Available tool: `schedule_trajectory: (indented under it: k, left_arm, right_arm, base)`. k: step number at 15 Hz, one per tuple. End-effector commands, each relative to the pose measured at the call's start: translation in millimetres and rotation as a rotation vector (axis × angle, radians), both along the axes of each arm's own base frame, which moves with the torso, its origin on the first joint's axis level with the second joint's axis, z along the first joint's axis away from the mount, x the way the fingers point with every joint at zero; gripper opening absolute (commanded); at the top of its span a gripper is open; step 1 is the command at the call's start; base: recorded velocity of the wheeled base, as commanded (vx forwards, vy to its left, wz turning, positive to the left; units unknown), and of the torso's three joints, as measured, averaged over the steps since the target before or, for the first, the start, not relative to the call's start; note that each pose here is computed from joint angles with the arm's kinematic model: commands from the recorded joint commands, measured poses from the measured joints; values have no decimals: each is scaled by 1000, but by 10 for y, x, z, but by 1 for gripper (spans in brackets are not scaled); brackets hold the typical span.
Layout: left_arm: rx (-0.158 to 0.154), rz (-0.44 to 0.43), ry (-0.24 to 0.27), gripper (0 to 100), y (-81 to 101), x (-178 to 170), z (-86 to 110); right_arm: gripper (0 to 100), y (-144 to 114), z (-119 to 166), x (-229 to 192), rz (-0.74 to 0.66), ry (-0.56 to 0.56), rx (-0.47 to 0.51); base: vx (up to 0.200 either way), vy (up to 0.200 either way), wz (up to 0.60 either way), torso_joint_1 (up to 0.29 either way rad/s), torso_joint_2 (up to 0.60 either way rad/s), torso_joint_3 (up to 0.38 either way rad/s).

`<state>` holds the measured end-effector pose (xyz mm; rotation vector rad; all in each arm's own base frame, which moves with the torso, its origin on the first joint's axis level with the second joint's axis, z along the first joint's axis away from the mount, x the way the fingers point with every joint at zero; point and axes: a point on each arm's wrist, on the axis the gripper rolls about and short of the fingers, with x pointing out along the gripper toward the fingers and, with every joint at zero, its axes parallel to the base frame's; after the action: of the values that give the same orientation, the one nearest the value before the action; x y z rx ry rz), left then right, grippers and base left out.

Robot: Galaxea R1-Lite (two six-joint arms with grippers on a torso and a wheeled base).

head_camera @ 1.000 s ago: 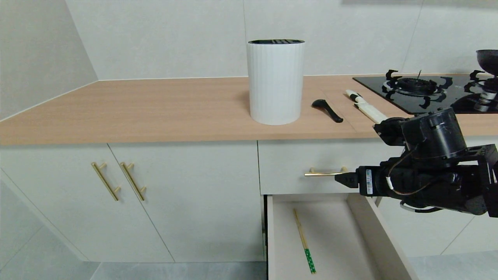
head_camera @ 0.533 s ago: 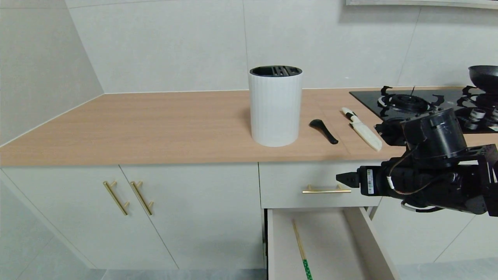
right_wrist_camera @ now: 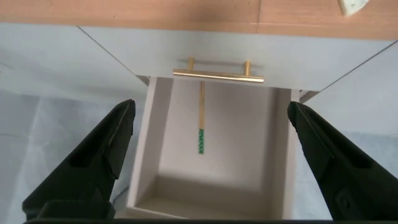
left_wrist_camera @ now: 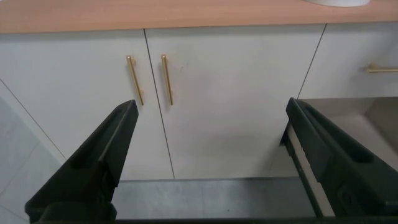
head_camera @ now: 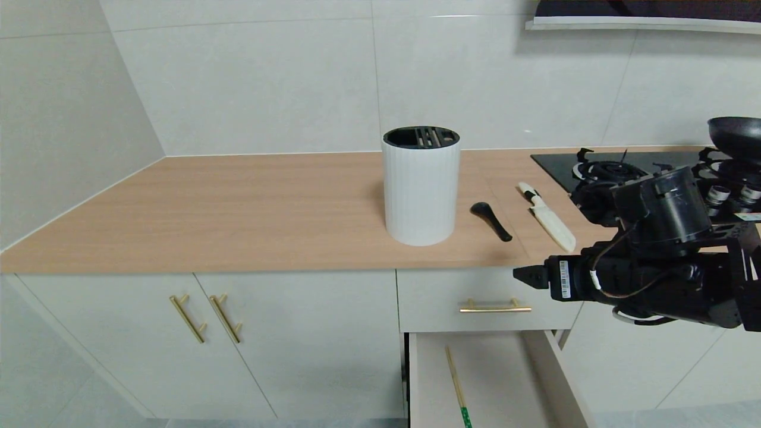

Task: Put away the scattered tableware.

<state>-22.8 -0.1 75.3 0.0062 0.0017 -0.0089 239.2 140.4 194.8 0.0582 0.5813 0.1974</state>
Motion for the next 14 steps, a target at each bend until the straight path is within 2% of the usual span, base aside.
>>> schedule_trajectory:
  k: [1,5,7,11,14]
  left_arm:
    - [0,0,1,100,0,1,1]
    - [0,0,1,100,0,1,1]
    - [0,0,1,100,0,1,1]
    - [0,0,1,100,0,1,1]
    - [0,0,1,100,0,1,1]
  right_arm:
    - [100,-23,-1,57,0,-8,-21]
    - [100,-35,188,726,-20,-219,-59]
    - [100,55,214,1006,-28,-249,-53]
    - [100,130,-149,1207,-12,-169,-74]
    - [100,156,-253,1264,-9,-164,-79]
  base:
    - [0,0,0,0,0,0]
    - [0,0,0,0,0,0]
    - [0,0,0,0,0,0]
    - [0,0,0,0,0,0]
    - [0,0,0,0,0,0]
